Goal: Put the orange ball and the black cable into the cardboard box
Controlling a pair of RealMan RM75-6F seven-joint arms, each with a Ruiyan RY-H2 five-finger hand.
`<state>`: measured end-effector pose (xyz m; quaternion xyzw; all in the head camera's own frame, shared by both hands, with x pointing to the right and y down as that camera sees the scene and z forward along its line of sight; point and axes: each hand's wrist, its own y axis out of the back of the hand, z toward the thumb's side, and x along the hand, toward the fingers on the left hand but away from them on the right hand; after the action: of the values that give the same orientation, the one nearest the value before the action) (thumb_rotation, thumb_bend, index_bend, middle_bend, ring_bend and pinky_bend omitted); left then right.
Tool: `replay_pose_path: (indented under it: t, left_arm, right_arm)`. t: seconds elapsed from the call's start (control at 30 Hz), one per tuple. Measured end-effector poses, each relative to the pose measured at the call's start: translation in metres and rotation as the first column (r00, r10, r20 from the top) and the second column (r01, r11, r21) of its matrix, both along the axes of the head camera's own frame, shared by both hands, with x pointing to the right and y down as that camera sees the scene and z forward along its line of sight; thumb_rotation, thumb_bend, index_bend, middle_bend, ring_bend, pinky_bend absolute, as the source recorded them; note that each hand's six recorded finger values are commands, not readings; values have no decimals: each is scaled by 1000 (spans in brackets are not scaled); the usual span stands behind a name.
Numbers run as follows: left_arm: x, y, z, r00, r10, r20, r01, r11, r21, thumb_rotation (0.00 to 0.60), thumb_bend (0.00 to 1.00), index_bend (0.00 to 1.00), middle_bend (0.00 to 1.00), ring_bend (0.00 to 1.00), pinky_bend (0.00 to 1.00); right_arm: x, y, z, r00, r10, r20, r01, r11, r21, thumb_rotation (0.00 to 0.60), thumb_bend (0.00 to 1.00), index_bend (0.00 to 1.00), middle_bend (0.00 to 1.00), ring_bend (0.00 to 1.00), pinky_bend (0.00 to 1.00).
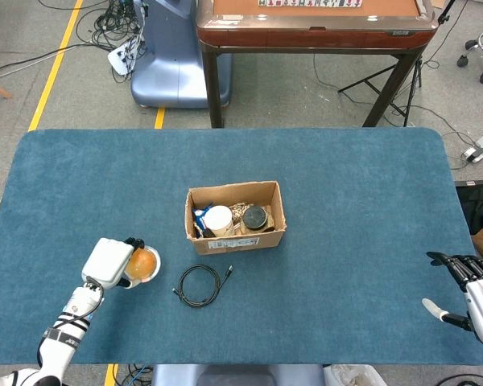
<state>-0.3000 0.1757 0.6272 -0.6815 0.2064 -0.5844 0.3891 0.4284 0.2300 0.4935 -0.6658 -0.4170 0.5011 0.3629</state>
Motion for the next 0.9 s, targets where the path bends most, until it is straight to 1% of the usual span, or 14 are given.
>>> replay_pose_path:
  t: [0.27,0.43,0.67,0.9]
  left_arm:
    - [-4,-18,-38,1000,-29,6,29,997,77,600,111,609,608,612,816]
    - [7,-30,-55,999,-37,-35,40,994,105,600,111,612,609,614,816]
    - [33,-49,-60,996,-5,-86,14,994,106,600,111,625,614,622,816]
    - [77,-65,-55,992,66,-106,-55,993,105,600,111,624,616,622,817]
  right_arm:
    - [0,1,0,1000,-1,1,1,1000,1,600,100,254,365,292,287]
    - [-1,1,0,1000,-3,0,3,1000,-1,600,100,254,365,292,287]
    - [0,1,1,1000,-1,-1,1,1000,-5,600,100,254,365,292,287]
    - [3,0,-3,1000,9,8,-9,1000,2,600,99,254,365,291,287]
